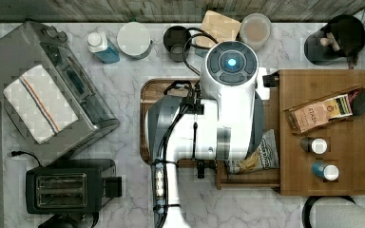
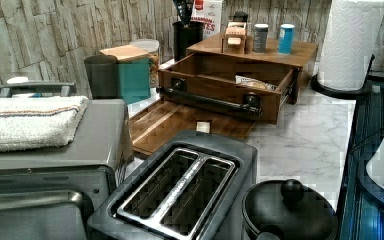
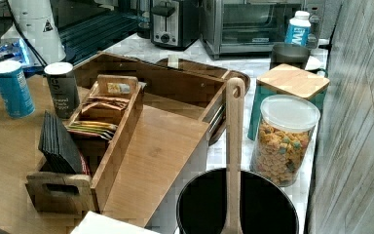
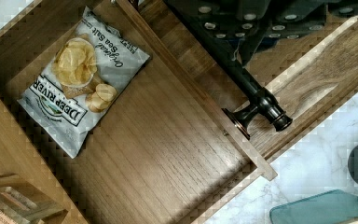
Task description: Close the drawer.
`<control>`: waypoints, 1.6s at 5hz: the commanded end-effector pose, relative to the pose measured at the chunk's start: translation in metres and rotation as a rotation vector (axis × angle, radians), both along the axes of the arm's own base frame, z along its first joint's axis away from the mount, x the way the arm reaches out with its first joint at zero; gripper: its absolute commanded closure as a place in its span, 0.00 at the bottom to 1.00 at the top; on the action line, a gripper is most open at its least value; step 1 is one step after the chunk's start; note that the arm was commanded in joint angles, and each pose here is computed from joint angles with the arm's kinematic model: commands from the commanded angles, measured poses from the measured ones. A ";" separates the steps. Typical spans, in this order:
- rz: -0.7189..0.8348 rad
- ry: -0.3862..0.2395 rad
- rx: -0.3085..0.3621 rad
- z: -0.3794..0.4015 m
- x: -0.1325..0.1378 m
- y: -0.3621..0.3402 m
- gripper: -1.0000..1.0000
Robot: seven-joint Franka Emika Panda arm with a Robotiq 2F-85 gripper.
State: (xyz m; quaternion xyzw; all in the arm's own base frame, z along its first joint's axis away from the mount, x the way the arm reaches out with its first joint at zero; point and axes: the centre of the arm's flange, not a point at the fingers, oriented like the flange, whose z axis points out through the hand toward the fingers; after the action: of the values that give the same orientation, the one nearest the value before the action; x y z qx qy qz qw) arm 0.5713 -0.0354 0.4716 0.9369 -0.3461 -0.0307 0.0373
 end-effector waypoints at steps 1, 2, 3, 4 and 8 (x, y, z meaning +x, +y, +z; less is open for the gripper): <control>0.001 0.012 -0.002 -0.005 -0.002 0.000 1.00; 0.001 0.012 -0.002 -0.005 -0.002 0.000 1.00; 0.014 -0.058 0.003 -0.017 -0.015 0.026 1.00; -0.026 -0.114 0.042 -0.020 -0.022 0.052 1.00; 0.278 -0.113 0.054 -0.048 -0.027 0.088 1.00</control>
State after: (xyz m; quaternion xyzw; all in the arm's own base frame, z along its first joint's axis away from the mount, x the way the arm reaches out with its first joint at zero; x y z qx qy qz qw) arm 0.5488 0.0288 0.3889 0.9626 -0.2695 -0.0167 0.0234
